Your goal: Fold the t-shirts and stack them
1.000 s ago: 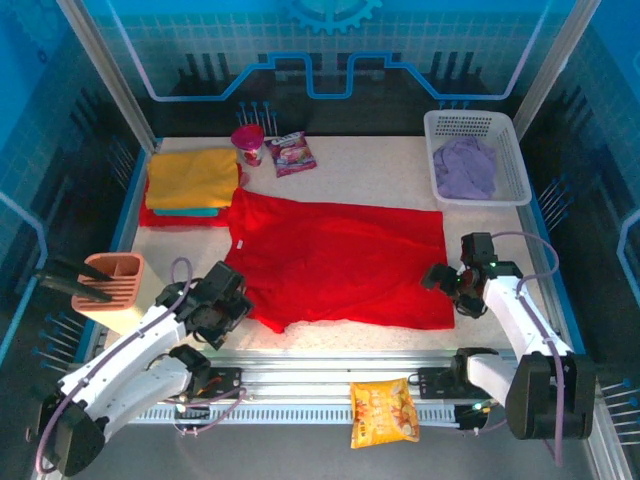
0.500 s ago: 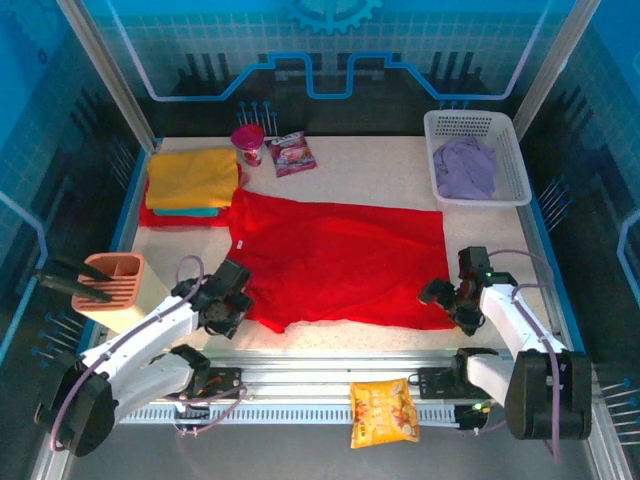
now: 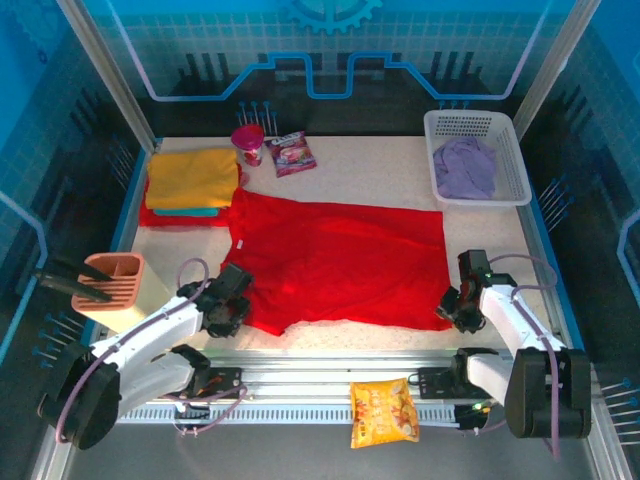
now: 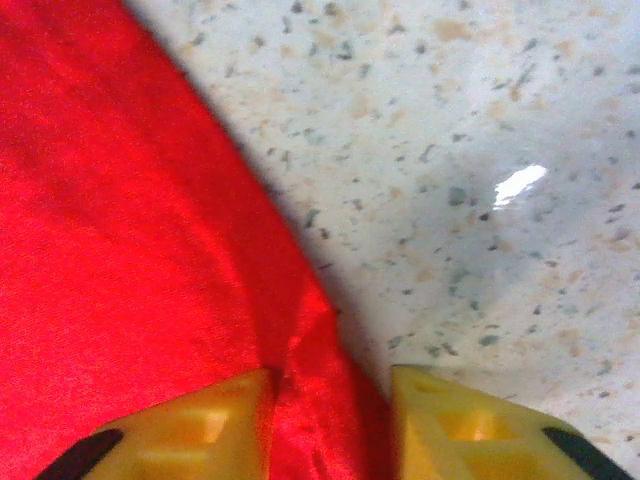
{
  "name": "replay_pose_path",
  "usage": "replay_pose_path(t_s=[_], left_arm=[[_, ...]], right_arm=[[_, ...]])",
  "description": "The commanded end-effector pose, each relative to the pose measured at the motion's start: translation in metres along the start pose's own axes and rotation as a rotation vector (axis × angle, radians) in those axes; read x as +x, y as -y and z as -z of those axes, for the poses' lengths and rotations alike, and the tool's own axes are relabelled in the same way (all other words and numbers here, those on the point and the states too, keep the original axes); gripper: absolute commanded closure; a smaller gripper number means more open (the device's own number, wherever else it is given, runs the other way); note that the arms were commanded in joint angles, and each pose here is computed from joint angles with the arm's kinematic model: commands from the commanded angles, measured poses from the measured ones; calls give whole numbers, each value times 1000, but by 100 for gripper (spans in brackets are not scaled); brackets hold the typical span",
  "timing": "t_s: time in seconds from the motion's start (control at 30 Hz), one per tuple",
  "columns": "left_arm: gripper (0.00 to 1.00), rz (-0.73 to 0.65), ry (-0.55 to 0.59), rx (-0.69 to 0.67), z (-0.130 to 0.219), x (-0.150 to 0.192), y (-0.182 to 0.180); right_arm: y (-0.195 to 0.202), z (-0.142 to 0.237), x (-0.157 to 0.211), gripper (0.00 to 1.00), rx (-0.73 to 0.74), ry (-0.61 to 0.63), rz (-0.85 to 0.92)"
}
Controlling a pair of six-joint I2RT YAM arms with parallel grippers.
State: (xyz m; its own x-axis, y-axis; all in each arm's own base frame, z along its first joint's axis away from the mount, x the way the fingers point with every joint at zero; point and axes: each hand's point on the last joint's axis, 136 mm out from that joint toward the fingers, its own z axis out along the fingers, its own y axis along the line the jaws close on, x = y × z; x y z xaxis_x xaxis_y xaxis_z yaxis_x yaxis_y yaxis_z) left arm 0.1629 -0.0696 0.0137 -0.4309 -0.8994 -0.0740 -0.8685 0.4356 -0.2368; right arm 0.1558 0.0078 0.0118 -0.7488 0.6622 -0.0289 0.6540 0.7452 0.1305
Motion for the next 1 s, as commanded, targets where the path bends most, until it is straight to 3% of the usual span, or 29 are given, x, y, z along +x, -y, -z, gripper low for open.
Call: replay_pose_path(t_s=[0.0,0.1,0.2,0.5,0.7,0.97], left_arm=[[76,18,37,-4,-3,-7,-2],[87,11,45,14,0,-9,0],[100,-8,47,45,5,-9,4],[100,-112,49,87,52,-12,22],[100,-163,40,163,85,-12,57],[100,-194,32,196,83,-28,124]], right_arm=[[-26,-9,17,88,-150,-90,-3],[-26,-9,17,99,-150,-86,7],[-29,-8,15,100,-170,-79,18],[-37,12,5,100,-200,-34,48],[-46,33,-12,100,-226,3,70],[-60,41,-56,100,-229,24,116]])
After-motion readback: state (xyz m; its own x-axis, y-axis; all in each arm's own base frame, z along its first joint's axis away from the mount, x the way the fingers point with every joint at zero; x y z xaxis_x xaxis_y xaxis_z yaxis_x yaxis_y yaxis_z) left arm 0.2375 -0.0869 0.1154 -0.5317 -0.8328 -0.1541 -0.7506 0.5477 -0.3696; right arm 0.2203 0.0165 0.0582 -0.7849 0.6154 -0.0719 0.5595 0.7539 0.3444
